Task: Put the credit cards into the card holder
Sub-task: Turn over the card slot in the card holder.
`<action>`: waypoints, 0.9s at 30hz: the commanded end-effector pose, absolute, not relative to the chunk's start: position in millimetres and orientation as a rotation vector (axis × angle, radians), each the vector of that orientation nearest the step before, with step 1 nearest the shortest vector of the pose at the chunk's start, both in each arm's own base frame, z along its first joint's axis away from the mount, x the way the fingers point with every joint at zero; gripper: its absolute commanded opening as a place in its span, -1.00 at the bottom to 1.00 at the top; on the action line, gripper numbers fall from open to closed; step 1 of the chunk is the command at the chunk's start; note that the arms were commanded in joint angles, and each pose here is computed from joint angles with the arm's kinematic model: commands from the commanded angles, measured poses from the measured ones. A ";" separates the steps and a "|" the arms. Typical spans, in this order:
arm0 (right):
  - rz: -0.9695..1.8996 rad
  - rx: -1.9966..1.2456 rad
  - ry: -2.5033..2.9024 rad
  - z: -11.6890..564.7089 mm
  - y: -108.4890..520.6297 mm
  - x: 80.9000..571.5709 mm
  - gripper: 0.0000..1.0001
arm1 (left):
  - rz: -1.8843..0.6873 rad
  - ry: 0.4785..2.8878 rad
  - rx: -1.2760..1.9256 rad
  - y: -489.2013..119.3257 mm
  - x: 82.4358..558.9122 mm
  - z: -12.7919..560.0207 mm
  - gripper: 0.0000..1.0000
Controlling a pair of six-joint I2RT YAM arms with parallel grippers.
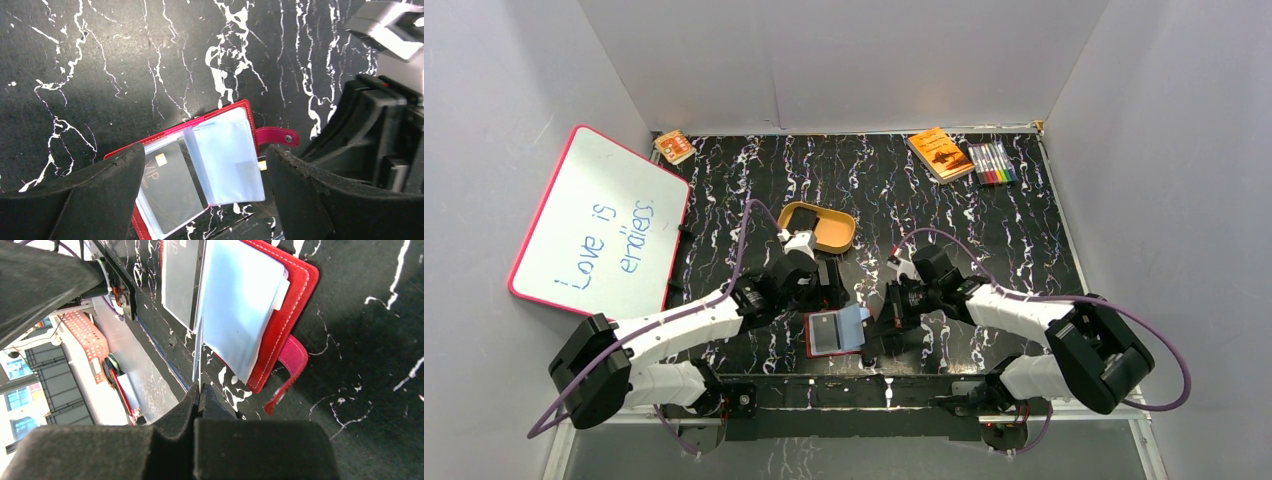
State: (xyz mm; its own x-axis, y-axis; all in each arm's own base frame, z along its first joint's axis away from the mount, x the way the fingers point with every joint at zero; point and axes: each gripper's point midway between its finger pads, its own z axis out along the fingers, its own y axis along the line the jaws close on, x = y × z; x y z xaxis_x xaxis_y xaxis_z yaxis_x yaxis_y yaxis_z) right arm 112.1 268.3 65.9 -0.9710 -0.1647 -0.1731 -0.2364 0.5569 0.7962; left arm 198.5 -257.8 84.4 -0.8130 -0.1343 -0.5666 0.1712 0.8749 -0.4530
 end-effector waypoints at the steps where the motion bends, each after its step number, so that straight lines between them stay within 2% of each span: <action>1: 1.474 -0.427 2.615 86.5 288.3 120.6 -1.00 | -0.687 2.395 0.028 -259.5 202.2 106.6 0.76; 19: 1.491 -0.480 2.606 91.0 309.7 119.6 -1.00 | -0.822 2.501 0.054 -275.7 179.3 92.4 0.48; 22: 1.489 -0.480 2.610 89.7 309.5 119.1 -1.00 | -0.808 2.510 0.065 -274.1 178.5 89.5 0.31; 27: 1.487 -0.479 2.611 90.0 309.4 118.8 -1.00 | -0.824 2.544 0.095 -275.3 171.5 82.3 -0.21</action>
